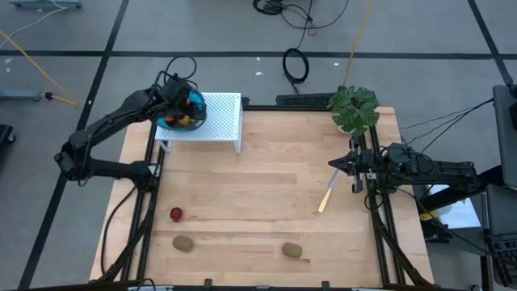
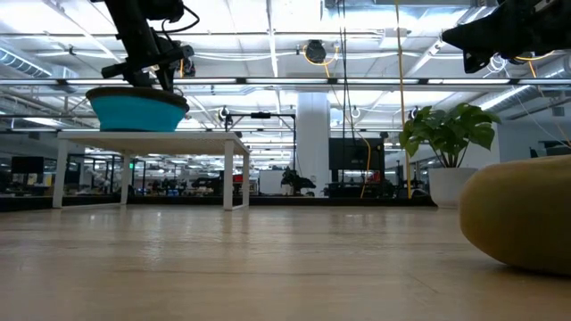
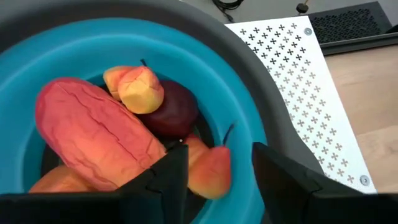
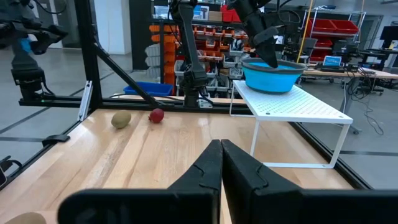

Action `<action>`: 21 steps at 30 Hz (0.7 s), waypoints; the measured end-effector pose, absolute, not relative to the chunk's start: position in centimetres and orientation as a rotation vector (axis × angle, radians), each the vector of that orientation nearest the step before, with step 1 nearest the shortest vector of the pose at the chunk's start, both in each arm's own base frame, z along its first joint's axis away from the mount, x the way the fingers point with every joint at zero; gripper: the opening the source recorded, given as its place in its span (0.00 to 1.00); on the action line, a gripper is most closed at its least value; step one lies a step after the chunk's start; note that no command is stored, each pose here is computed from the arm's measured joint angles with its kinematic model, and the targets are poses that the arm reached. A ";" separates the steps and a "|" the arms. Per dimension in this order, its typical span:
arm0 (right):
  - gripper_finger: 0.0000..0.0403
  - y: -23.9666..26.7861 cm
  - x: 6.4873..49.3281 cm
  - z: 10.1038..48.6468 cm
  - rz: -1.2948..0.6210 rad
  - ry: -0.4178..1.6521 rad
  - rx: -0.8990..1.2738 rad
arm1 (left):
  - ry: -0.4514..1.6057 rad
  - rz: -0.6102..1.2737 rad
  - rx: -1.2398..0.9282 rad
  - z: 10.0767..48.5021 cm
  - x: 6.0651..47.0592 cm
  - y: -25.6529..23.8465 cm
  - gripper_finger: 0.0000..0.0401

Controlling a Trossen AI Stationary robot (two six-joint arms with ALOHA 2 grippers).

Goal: Pick & Place Fruit
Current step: Put the pomegranate into the blue strainer bowl on the shelf

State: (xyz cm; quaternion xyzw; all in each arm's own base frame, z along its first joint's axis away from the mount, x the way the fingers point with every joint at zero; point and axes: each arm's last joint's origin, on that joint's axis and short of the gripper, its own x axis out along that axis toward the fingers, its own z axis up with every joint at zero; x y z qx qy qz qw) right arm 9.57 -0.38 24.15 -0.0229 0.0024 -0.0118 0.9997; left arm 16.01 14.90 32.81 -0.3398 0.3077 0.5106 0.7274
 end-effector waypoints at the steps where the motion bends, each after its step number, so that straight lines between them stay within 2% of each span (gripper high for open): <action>1: 0.00 -0.4 9.6 24.2 -0.024 0.005 -0.046 | 0.679 1.124 -0.749 32.8 16.0 14.9 0.47; 10: 0.00 -0.4 9.6 24.1 -0.023 0.005 -0.046 | 0.677 1.101 -0.704 33.0 16.1 15.0 0.60; 21: 0.00 -0.4 9.6 24.1 -0.023 0.005 -0.046 | 0.442 1.069 -0.759 35.7 14.6 12.8 0.61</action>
